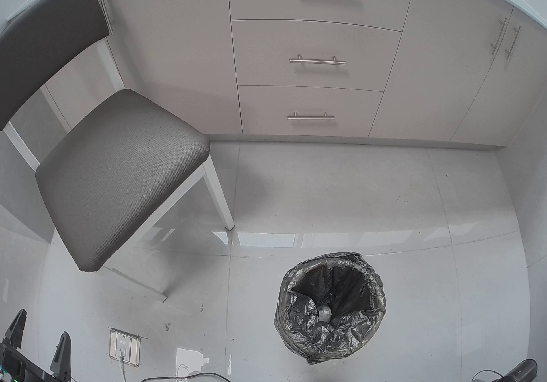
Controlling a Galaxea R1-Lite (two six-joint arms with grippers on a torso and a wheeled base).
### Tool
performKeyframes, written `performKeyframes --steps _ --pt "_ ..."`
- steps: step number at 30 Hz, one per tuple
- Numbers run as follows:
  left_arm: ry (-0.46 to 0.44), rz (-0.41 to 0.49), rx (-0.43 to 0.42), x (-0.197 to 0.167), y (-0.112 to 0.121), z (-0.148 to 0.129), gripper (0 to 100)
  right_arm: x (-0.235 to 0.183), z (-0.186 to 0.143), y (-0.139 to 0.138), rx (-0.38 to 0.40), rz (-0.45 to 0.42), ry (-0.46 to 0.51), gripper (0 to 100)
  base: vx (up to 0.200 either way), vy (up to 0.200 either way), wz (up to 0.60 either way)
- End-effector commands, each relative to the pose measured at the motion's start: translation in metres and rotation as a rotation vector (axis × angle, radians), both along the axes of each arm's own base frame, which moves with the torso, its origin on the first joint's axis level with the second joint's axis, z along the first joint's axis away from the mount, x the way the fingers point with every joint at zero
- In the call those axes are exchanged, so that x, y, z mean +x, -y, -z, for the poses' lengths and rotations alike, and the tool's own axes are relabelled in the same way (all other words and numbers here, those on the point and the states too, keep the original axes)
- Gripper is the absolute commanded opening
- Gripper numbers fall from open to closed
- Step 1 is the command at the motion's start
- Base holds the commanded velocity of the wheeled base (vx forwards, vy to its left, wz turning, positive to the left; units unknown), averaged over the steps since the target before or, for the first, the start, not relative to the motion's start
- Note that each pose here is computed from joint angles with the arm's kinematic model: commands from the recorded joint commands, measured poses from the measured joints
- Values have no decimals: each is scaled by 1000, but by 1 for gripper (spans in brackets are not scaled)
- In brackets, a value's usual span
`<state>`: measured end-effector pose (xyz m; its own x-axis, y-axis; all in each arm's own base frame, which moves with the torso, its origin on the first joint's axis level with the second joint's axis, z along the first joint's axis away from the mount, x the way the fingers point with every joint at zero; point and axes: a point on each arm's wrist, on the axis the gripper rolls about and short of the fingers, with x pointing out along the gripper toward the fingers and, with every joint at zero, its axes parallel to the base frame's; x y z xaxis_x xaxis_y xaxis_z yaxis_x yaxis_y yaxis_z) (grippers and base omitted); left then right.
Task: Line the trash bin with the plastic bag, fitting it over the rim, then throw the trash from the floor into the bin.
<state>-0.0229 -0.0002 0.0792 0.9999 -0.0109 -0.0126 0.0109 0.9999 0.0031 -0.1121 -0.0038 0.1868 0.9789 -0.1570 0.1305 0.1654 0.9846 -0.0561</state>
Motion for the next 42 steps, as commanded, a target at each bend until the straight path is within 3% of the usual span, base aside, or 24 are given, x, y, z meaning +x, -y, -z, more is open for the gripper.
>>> performKeyframes --steps 1,9,14,24,30,34,42 --pt "0 0 0 0 0 5 100 86 95 2 24 116 0 0 0 0 0" --pt "0 0 0 0 0 5 100 88 103 2 37 109 -46 0 0 0 0" --pt "0 0 0 0 0 5 100 88 105 2 142 95 -53 0 0 0 0" --pt "0 0 0 0 0 5 100 88 105 2 145 90 -50 0 0 0 0" --pt "0 0 0 0 0 5 100 89 105 -1 125 -30 -60 0 0 0 0" --pt "0 0 0 0 0 5 100 89 111 -4 45 -163 -123 0 0 0 0" --pt "0 0 0 0 0 5 100 89 111 -4 68 -159 -143 0 0 0 0"
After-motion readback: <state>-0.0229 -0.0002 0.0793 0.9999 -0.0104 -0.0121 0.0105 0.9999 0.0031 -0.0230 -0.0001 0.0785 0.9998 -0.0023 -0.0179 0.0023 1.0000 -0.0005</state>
